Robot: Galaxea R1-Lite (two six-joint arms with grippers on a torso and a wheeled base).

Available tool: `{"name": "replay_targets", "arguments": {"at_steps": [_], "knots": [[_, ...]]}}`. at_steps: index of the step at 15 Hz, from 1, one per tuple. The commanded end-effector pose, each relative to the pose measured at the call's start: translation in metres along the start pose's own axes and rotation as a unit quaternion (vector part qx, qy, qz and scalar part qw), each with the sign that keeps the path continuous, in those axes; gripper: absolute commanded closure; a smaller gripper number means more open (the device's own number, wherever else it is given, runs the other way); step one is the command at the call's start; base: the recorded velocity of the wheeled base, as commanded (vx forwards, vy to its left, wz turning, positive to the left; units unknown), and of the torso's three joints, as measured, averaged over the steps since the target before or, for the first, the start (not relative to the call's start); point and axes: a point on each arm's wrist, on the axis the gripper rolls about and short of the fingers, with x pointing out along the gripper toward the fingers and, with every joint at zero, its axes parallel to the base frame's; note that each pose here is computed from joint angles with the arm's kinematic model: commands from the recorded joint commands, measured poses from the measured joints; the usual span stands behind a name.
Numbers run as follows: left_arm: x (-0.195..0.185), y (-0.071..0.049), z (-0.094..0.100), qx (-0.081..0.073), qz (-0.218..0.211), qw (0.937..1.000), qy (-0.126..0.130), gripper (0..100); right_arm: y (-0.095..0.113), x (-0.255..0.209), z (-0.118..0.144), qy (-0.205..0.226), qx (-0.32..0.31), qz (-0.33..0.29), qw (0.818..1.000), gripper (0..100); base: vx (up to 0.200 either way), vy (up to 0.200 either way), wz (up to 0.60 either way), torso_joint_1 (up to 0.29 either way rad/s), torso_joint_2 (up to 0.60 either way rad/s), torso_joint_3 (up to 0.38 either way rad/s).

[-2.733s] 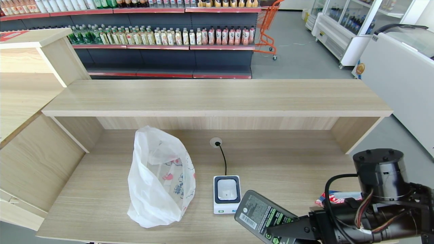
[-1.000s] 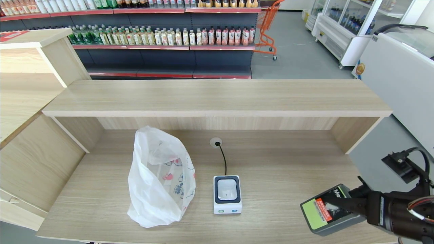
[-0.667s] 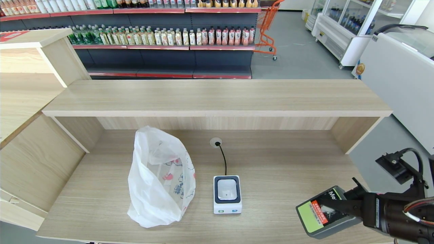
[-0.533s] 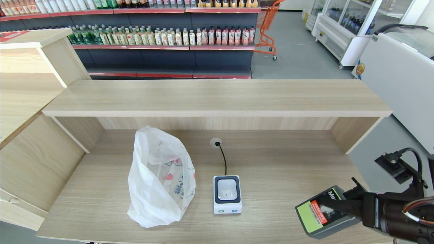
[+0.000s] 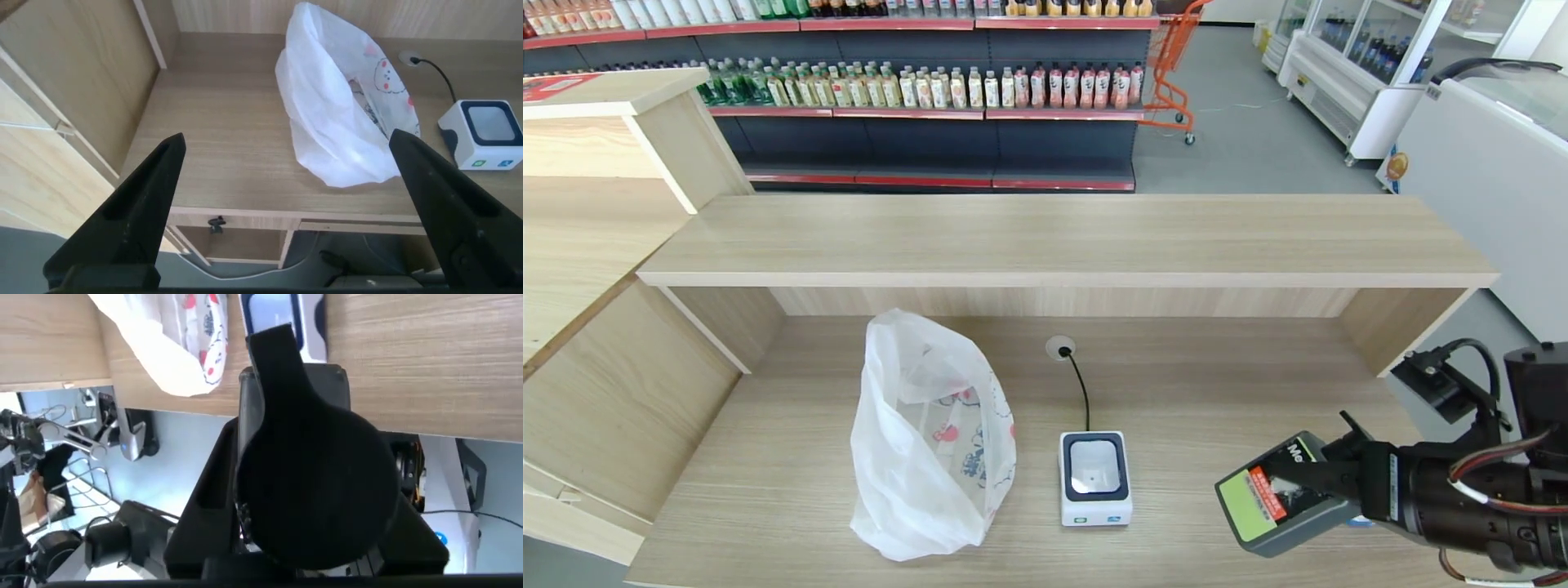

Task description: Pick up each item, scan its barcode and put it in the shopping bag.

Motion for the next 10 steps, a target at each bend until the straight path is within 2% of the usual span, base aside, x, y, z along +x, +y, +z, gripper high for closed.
{"name": "replay_targets", "arguments": {"at_steps": [1,3,8,10], "knots": [[0.0,0.0,0.0,0.0,0.001,1.0,0.0,0,-0.008,0.029,0.003,0.024,0.008,-0.054,0.998,100,0.0,0.2,0.0,0.007,0.0,0.007],[0.0,0.0,0.0,0.002,0.001,1.0,0.0,0,-0.005,0.046,0.004,0.032,0.0,-0.078,0.996,100,0.0,0.2,0.0,-0.01,0.0,0.0],[0.0,0.0,0.0,0.002,0.001,1.0,0.0,0,0.005,0.094,0.015,0.055,-0.04,-0.089,0.994,100,0.0,0.0,0.0,0.0,0.0,0.0],[0.0,0.0,0.0,0.002,0.001,1.0,0.0,0,0.006,0.117,0.019,0.043,-0.068,-0.077,0.994,100,0.0,0.0,0.0,0.0,0.0,0.0]]}}
